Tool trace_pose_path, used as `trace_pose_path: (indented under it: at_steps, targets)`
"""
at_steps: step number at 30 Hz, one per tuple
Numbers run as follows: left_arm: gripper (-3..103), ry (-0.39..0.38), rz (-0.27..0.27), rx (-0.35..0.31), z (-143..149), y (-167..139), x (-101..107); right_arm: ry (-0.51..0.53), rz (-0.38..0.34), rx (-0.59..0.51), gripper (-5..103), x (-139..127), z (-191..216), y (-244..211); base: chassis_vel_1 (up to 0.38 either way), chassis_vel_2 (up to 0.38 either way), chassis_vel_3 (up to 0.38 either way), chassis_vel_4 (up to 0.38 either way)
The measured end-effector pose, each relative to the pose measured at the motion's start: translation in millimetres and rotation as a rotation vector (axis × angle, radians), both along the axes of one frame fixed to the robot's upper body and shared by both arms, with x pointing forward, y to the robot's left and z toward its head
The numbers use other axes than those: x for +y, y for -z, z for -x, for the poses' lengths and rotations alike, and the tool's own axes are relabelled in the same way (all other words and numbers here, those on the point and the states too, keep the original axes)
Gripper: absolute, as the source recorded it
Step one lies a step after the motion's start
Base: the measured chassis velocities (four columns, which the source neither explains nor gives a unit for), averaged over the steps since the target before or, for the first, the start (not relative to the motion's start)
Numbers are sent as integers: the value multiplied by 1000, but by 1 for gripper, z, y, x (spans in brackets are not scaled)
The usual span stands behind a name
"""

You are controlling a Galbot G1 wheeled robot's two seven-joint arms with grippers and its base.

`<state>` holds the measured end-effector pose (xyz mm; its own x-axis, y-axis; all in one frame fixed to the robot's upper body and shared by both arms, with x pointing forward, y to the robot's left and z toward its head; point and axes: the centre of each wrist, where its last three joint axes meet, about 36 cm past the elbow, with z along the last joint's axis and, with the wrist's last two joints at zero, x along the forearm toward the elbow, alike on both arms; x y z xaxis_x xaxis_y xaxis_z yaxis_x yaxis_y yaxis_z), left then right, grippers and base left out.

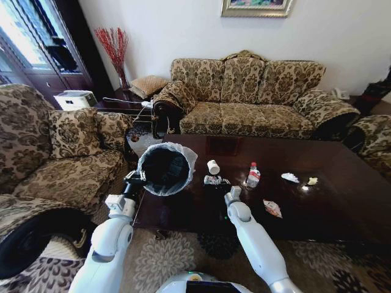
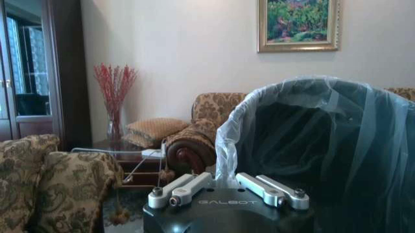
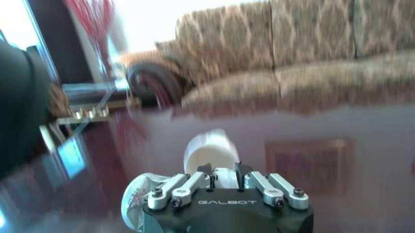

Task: Move to the front of the table and place the trash on the table into the trash bin.

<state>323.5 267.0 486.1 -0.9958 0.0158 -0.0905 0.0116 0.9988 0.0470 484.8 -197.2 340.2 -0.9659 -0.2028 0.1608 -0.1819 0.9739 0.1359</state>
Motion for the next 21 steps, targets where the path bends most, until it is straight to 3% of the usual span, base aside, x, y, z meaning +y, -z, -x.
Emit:
trace_pose_path:
  at_steps: [6, 8, 12, 16, 19, 21]
  targets:
    - [1, 24, -4, 29, 0, -2, 2, -27, -19, -119, 18, -9, 14, -61, 0, 0, 0, 0]
    - [1, 46, -18, 56, -3, -7, 4, -57, -35, -197, 18, -18, 29, -106, 0, 0, 0, 0]
    - [1, 76, -22, 88, -8, -12, 5, -91, -47, -282, 18, -29, 46, -150, 0, 0, 0, 0]
    - [1, 139, -51, 141, -21, -22, 16, -179, -34, -406, 18, -53, 72, -217, 0, 0, 0, 0]
    - [1, 159, -64, 157, -26, -26, 20, -222, -37, -430, 18, -53, 80, -238, 0, 0, 0, 0]
    - [1, 172, -88, 171, -33, -31, 25, -316, -53, -439, 18, -42, 90, -266, 0, 0, 0, 0]
